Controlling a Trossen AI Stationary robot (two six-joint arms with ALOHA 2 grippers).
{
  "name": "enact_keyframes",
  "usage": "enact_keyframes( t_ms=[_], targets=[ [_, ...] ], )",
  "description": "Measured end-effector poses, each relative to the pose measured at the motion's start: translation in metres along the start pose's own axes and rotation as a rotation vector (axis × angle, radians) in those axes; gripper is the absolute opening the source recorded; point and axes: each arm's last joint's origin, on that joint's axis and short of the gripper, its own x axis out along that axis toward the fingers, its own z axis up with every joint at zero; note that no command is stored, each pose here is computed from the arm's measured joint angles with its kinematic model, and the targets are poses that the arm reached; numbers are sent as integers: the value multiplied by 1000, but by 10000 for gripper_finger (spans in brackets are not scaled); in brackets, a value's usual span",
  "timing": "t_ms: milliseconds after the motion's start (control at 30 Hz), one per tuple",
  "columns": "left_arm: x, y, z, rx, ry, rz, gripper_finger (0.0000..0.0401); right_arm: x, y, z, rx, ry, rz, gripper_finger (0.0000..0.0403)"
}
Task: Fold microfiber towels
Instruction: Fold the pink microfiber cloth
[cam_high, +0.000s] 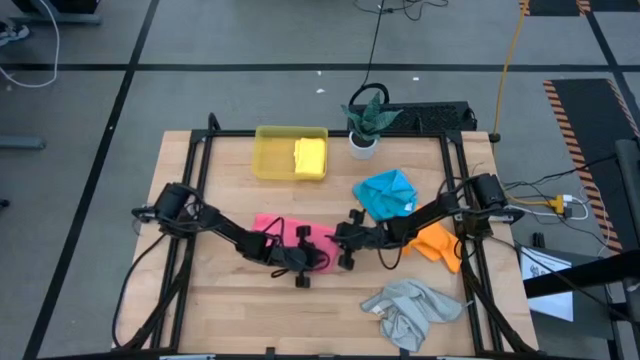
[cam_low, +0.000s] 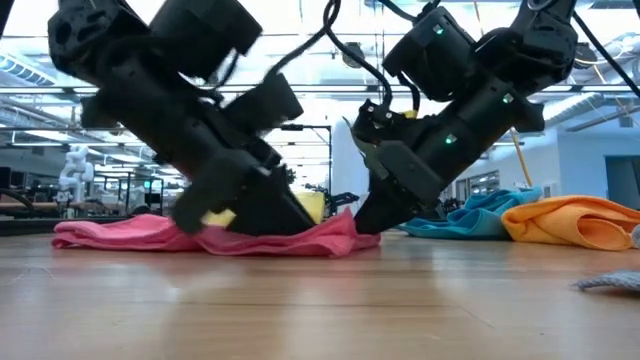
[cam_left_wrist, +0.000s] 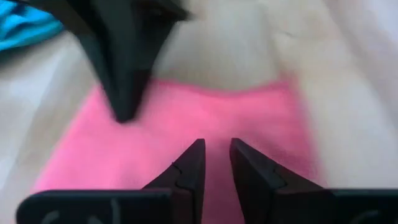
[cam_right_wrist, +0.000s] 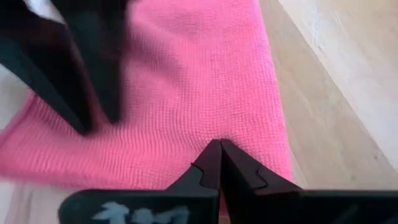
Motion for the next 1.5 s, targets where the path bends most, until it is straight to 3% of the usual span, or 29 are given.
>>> enact_keyframes(
  t_ms=[167,300,500,700,800,967,1067,1233,1367,1433,1500],
  targets=[
    [-29,-10,23,8,-71,-53,81,-11,-4,5,-6,-19,-14,0],
    [-51,-11,31,23,-60,21,81,-21,-2,14,6,-68,20,0],
    [-75,9,16,-83,131,358,81,-25,10,12,-21,-45,170,0],
    [-80,46,-20,-262,371,623,81,-26,16,11,-24,-61,182,0],
    [-78,60,-42,-281,436,674,81,-26,14,11,-13,-60,160,0],
    [-81,72,-67,-321,540,667,81,-22,2,6,2,-42,94,0],
    [-83,69,-71,-334,542,662,81,-19,-13,0,20,-15,56,0],
    [-92,51,-61,-359,560,526,81,-13,-45,-5,71,4,-56,0],
    [-106,37,-40,-384,463,431,81,-12,-62,0,37,-50,-254,0],
    [-116,33,-29,-389,361,428,81,-15,-63,8,43,-110,-262,0],
    [-124,31,-25,-372,303,457,81,-18,-57,16,56,-171,-178,0]
  ],
)
